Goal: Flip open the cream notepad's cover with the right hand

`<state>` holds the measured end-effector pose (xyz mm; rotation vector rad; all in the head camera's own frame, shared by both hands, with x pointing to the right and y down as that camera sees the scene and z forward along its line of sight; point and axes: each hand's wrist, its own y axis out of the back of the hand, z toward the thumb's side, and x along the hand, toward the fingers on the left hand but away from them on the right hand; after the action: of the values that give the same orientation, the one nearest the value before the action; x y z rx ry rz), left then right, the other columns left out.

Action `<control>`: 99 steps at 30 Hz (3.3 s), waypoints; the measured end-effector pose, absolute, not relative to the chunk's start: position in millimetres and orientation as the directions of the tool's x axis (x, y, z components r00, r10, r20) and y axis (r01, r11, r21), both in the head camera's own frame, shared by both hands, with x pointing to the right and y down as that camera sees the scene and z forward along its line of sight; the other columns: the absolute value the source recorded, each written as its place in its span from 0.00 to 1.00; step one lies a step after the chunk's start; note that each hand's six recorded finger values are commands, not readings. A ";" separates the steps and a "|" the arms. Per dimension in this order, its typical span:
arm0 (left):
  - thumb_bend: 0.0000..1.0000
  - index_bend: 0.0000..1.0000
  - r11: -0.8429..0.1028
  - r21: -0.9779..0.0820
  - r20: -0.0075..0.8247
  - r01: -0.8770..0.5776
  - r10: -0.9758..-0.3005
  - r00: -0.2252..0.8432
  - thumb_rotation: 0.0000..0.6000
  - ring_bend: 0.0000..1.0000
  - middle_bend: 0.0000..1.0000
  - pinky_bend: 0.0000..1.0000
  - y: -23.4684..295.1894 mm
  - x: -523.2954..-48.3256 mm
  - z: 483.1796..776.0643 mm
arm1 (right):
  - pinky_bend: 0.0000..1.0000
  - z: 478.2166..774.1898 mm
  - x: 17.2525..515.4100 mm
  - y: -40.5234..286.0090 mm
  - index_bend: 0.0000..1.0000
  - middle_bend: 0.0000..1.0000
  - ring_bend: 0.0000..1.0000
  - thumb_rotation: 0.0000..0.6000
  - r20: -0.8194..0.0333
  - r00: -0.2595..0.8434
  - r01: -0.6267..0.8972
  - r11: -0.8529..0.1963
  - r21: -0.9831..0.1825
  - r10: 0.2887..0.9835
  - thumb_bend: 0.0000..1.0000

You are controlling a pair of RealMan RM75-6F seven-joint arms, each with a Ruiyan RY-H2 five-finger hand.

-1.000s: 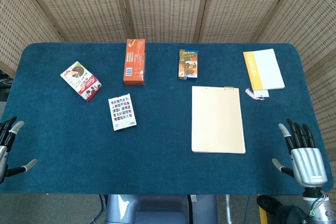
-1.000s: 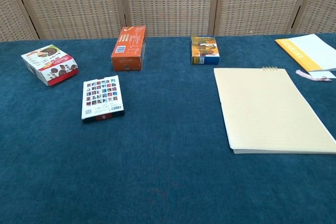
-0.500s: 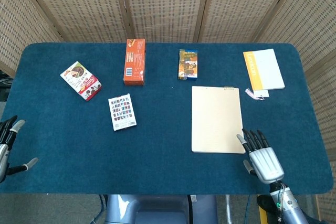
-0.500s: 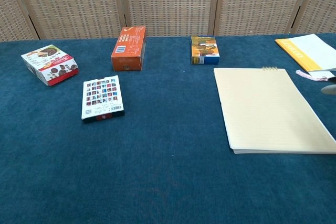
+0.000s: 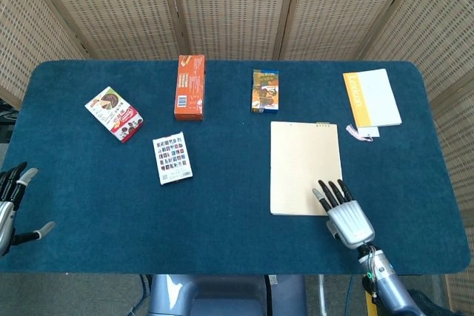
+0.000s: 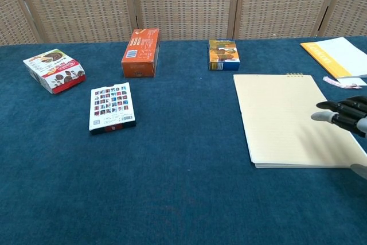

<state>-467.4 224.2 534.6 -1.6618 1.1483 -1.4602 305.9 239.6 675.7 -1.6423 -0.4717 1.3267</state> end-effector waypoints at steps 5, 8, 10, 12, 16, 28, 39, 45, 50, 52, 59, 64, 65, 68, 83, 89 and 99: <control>0.00 0.00 -0.417 -0.887 0.426 -0.197 -0.905 0.000 1.00 0.00 0.00 0.00 223.4 -467.2 535.5 | 0.00 689.7 294.0 237.9 0.00 0.00 0.00 1.00 -0.566 0.361 -0.266 -0.499 -0.825 0.741 0.44; 0.00 0.00 -0.418 -0.887 0.427 -0.197 -0.904 -0.001 1.00 0.00 0.00 0.00 223.3 -467.2 535.8 | 0.00 694.7 286.7 237.5 0.00 0.00 0.00 1.00 -0.571 0.370 -0.275 -0.501 -0.821 0.733 0.44; 0.00 0.00 -0.418 -0.887 0.427 -0.197 -0.904 -0.003 1.00 0.00 0.00 0.00 223.1 -467.7 535.8 | 0.00 698.1 281.7 237.9 0.00 0.00 0.00 1.00 -0.575 0.375 -0.280 -0.503 -0.818 0.727 0.44; 0.00 0.00 -0.417 -0.887 0.426 -0.199 -0.905 -0.005 1.00 0.00 0.00 0.00 223.0 -468.2 535.6 | 0.00 700.7 278.5 237.7 0.00 0.00 0.00 1.00 -0.578 0.376 -0.286 -0.502 -0.816 0.725 0.44; 0.00 0.00 -0.414 -0.887 0.425 -0.203 -0.905 -0.008 1.00 0.00 0.00 0.00 222.1 -469.5 535.0 | 0.00 704.6 275.6 236.1 0.00 0.00 0.00 1.00 -0.582 0.368 -0.291 -0.504 -0.813 0.726 0.45; 0.00 0.00 -0.418 -0.886 0.428 -0.199 -0.904 -0.007 1.00 0.00 0.00 0.00 221.8 -468.4 536.0 | 0.00 707.0 268.7 230.8 0.00 0.00 0.00 1.00 -0.578 0.364 -0.300 -0.496 -0.815 0.730 0.45; 0.00 0.00 -0.417 -0.886 0.428 -0.205 -0.904 -0.009 1.00 0.00 0.00 0.00 221.5 -469.6 535.4 | 0.00 710.5 262.6 226.9 0.00 0.00 0.00 1.00 -0.581 0.356 -0.312 -0.493 -0.812 0.732 0.45; 0.00 0.00 -0.415 -0.885 0.427 -0.209 -0.904 -0.012 1.00 0.00 0.00 0.00 220.9 -470.5 534.9 | 0.00 711.3 260.1 223.1 0.00 0.00 0.00 1.00 -0.569 0.354 -0.308 -0.482 -0.820 0.743 0.47; 0.00 0.00 -0.419 -0.884 0.430 -0.208 -0.903 -0.010 1.00 0.00 0.00 0.00 221.2 -470.3 535.5 | 0.00 708.2 257.5 216.1 0.00 0.00 0.00 1.00 -0.530 0.357 -0.301 -0.442 -0.845 0.769 0.50; 0.00 0.00 -0.419 -0.884 0.430 -0.208 -0.903 -0.011 1.00 0.00 0.00 0.00 221.3 -470.4 535.4 | 0.00 707.4 256.8 212.2 0.00 0.00 0.00 1.00 -0.509 0.357 -0.295 -0.422 -0.857 0.783 0.50; 0.00 0.00 -0.419 -0.884 0.431 -0.209 -0.902 -0.013 1.00 0.00 0.00 0.00 220.6 -470.7 535.7 | 0.00 712.0 256.0 203.3 0.00 0.00 0.00 1.00 -0.483 0.352 -0.289 -0.397 -0.871 0.802 0.51; 0.00 0.00 -0.422 -0.883 0.434 -0.206 -0.901 -0.014 1.00 0.00 0.00 0.00 220.1 -470.2 536.6 | 0.00 718.7 252.8 200.8 0.00 0.00 0.00 1.00 -0.492 0.353 -0.305 -0.399 -0.865 0.796 0.50; 0.00 0.00 -0.423 -0.882 0.435 -0.206 -0.901 -0.014 1.00 0.00 0.00 0.00 219.9 -470.1 536.8 | 0.00 720.0 252.0 200.3 0.00 0.00 0.00 1.00 -0.494 0.354 -0.310 -0.399 -0.863 0.794 0.50; 0.00 0.00 -0.424 -0.882 0.436 -0.206 -0.900 -0.015 1.00 0.00 0.00 0.00 220.0 -470.2 537.2 | 0.00 723.6 249.0 198.3 0.02 0.00 0.00 1.00 -0.501 0.355 -0.325 -0.399 -0.858 0.789 0.50; 0.00 0.00 -0.423 -0.880 0.437 -0.216 -0.899 -0.021 1.00 0.00 0.00 0.00 218.7 -472.3 537.0 | 0.02 730.8 244.7 179.6 0.15 0.22 0.15 1.00 -0.443 0.342 -0.342 -0.329 -0.880 0.829 0.67; 0.00 0.00 -0.424 -0.879 0.439 -0.217 -0.898 -0.023 1.00 0.00 0.00 0.00 218.6 -472.7 537.2 | 0.03 734.2 243.7 174.1 0.17 0.26 0.19 1.00 -0.410 0.333 -0.318 -0.308 -0.897 0.849 0.67; 0.00 0.00 -0.423 -0.879 0.438 -0.219 -0.899 -0.023 1.00 0.00 0.00 0.00 218.3 -473.1 536.6 | 0.04 739.8 245.1 170.9 0.32 0.37 0.29 1.00 -0.407 0.321 -0.318 -0.307 -0.897 0.855 0.67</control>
<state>-473.1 218.3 536.6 -1.6695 1.1755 -1.4874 245.1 170.9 739.8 -1.4306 -0.5288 1.2772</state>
